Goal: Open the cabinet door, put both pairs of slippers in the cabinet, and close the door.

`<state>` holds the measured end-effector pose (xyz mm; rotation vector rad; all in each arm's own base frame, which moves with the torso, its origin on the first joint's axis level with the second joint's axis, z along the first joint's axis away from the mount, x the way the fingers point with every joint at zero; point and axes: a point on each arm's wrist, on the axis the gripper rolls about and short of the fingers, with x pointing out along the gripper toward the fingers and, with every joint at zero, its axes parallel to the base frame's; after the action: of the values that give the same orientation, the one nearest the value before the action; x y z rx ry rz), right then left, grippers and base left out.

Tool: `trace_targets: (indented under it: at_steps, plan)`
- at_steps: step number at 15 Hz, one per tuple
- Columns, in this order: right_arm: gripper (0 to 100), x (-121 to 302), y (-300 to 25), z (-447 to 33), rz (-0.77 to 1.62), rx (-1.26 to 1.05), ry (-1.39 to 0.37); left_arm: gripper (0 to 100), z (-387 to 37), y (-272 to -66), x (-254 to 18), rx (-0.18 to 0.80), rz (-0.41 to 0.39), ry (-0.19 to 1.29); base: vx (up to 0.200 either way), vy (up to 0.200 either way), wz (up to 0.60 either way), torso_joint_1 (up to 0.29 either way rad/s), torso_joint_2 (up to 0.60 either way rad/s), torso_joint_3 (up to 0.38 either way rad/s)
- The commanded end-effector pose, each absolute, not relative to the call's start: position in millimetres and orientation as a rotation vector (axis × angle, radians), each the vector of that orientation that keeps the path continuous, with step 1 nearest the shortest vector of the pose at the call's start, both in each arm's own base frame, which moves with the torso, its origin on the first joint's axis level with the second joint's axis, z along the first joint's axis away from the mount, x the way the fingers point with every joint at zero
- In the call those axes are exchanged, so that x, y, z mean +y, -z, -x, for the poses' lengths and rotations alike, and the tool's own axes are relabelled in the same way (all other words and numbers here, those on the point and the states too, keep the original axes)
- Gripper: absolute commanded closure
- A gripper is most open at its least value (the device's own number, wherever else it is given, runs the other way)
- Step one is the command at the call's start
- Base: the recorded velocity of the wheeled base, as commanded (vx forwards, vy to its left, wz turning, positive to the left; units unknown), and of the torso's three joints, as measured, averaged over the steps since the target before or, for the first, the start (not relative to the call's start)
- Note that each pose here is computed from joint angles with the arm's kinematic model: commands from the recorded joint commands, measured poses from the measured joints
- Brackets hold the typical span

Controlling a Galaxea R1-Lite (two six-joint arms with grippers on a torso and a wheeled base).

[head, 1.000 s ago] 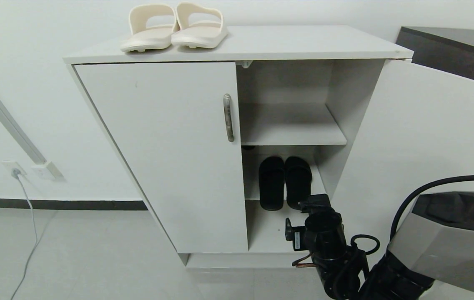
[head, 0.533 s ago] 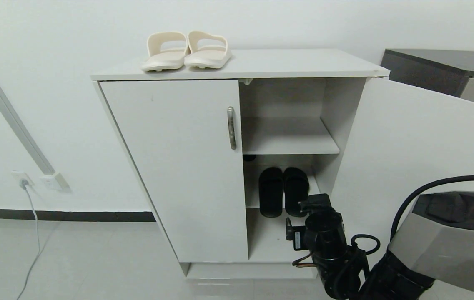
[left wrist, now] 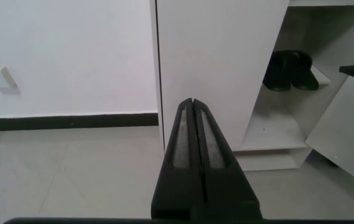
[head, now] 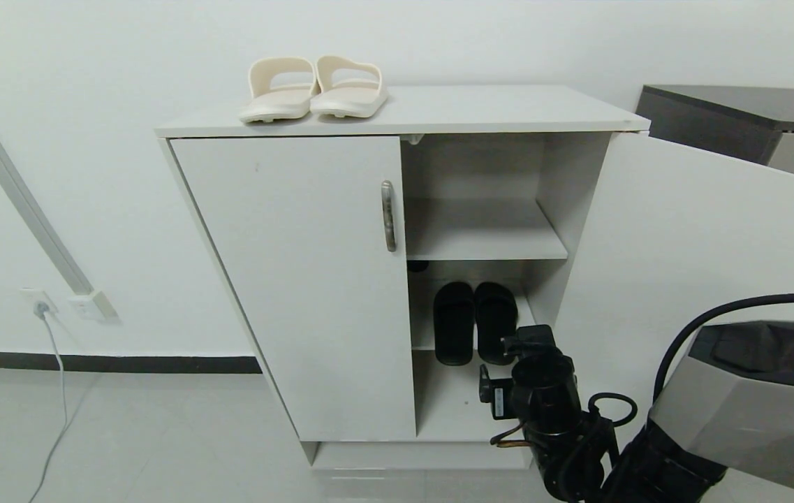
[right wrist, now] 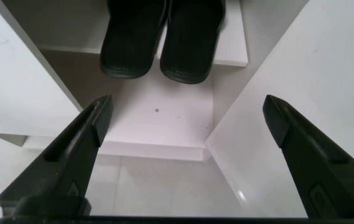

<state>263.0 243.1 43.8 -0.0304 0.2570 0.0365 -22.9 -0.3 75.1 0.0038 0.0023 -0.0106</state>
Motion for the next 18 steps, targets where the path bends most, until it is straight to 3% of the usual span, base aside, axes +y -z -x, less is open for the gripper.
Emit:
trace_targets:
  at_steps: [1, 18]
  plan:
    - [0, 243.2, -41.7, -263.5, 0.032, 0.259, -0.035, 100, 22.9, -75.6, -0.3, 0.002, -0.005, 0.011, 0.0, 0.0, 0.0, 0.0, 0.0, 0.0]
    - [0, 244.2, -43.6, -262.9, 0.025, 0.246, -0.04, 100, 22.8, -75.2, -0.3, 0.003, -0.005, 0.011, 0.0, 0.188, 0.0, 0.002, 0.0, 0.003]
